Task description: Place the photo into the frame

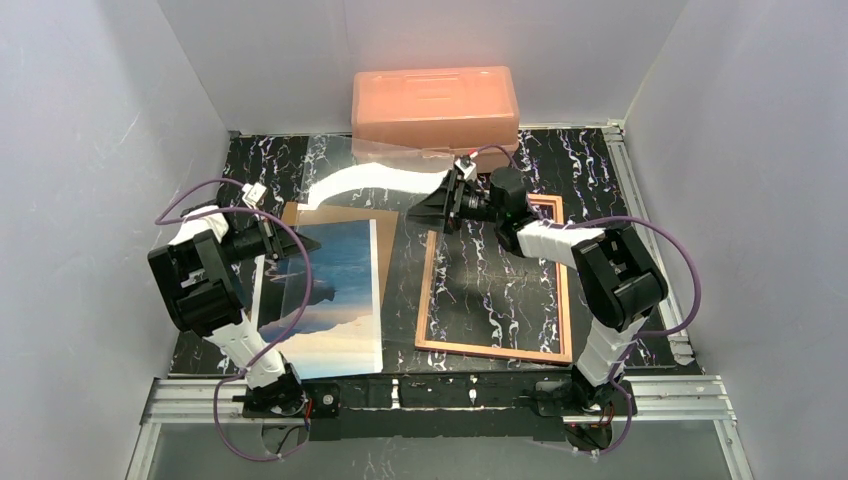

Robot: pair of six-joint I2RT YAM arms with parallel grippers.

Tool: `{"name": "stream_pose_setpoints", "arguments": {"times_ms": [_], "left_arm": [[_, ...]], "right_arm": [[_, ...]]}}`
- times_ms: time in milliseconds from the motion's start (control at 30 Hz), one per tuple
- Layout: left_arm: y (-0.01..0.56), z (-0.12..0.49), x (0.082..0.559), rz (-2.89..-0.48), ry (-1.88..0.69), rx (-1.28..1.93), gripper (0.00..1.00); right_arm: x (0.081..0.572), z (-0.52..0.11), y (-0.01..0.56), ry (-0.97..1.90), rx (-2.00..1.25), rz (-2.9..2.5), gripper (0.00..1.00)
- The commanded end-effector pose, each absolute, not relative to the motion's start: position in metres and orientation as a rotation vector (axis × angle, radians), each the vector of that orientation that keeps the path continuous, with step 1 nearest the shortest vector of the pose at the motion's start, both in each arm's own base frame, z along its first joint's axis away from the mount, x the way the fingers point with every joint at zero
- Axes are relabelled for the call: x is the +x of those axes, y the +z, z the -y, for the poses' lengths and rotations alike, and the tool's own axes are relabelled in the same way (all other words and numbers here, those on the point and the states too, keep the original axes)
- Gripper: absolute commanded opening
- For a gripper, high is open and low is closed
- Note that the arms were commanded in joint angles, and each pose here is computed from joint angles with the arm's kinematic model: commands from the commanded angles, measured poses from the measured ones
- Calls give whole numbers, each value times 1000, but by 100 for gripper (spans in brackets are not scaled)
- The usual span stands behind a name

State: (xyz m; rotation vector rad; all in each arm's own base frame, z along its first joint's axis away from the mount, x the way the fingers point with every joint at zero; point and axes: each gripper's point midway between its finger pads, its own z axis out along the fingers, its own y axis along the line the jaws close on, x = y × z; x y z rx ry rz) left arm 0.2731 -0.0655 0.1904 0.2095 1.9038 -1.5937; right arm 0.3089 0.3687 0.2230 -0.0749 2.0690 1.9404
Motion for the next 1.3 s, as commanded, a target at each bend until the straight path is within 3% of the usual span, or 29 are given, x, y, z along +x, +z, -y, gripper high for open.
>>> {"name": "stream_pose_setpoints", "arguments": {"times_ms": [0, 233, 567, 933, 1267], "left_arm": [[240, 72, 274, -1765, -1714, -84, 0], [240, 70, 273, -1740, -1730, -154, 0], [238, 47, 281, -1718, -1704, -260, 0], [229, 47, 280, -1725, -1710, -280, 0], [282, 47, 279, -1687, -1663, -149, 0]], "right_arm": [[301, -364, 217, 1917, -48, -2044, 69], [295, -369, 194, 1924, 61, -2052, 74], [276, -358, 142, 1892, 183, -2117, 90], [246, -384, 133, 2002, 168, -2104, 89], [247, -385, 126, 1755, 62, -2190, 92]]}}
